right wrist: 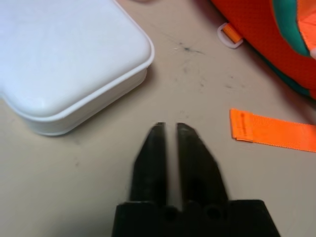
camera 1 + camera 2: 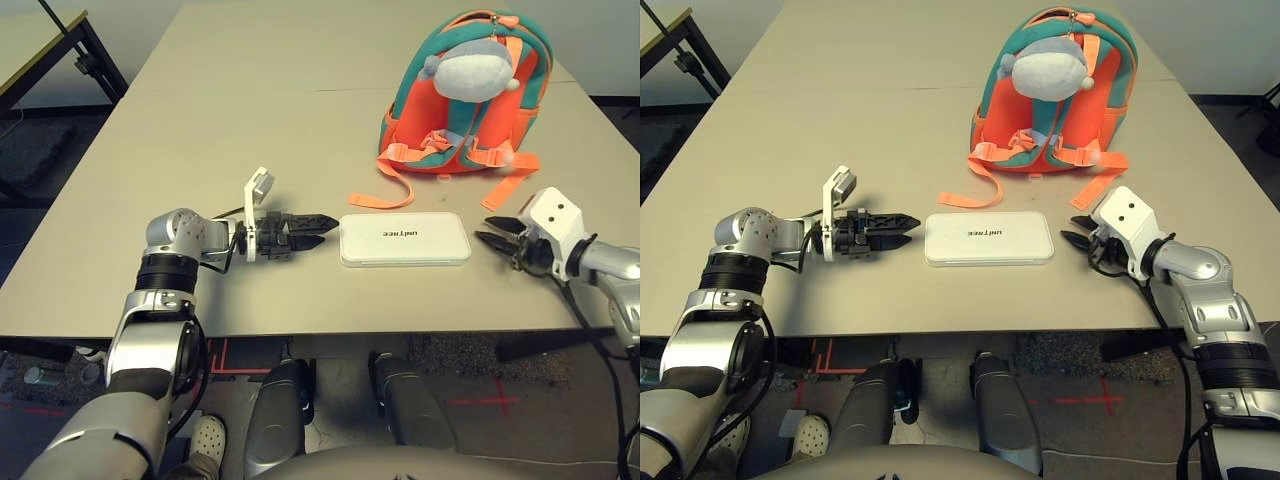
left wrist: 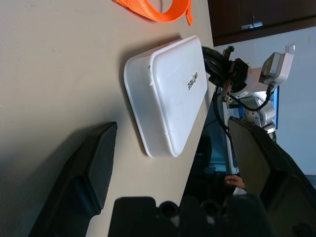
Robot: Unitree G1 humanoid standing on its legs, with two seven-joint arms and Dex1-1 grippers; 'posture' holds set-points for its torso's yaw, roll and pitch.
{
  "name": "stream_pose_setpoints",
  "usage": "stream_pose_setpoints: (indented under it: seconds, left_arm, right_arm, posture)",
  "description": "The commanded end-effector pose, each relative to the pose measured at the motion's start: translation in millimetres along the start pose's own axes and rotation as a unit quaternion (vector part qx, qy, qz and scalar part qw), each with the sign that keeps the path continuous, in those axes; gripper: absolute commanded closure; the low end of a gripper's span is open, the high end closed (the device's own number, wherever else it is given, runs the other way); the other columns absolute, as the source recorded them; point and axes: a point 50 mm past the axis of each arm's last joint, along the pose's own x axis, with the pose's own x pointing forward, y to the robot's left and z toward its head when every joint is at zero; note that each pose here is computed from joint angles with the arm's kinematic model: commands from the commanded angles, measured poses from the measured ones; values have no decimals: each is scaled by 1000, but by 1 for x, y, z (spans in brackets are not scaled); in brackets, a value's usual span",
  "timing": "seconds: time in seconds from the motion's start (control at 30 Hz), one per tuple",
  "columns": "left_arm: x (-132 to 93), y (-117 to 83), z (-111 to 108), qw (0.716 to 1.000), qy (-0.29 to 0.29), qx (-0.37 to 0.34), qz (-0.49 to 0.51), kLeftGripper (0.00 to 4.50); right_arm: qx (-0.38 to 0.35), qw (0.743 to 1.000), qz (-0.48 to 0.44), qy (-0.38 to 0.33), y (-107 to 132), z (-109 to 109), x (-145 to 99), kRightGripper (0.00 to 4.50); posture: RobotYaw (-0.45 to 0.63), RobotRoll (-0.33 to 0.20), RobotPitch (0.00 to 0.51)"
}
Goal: Put the pencil case into the backpack and zip it.
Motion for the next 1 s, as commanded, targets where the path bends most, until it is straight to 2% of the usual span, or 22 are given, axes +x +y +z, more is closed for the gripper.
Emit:
stream_pose_setpoints:
  seconds: [0.03, 0.37, 0.8, 1.0]
  left_arm:
    - [2, 11, -6, 999, 8, -12, 35, 0]
    - [1, 9, -6, 999, 7, -12, 34, 0]
    - [2, 5, -6, 1000, 9, -17, 25, 0]
    - [1, 2, -5, 1000, 6, -20, 19, 0]
  right_arm:
    - [7, 999, 32, 1, 7, 0, 4, 4476]
    - [20, 997, 66, -23, 17, 11, 14, 4476]
    - [62, 991, 92, -76, 29, 51, 38, 4476]
    - [74, 989, 104, -70, 36, 55, 45, 4476]
  posture:
    - [-196, 0, 169]
    - [-190, 0, 177]
    - [-184, 0, 191]
    - [-177, 0, 192]
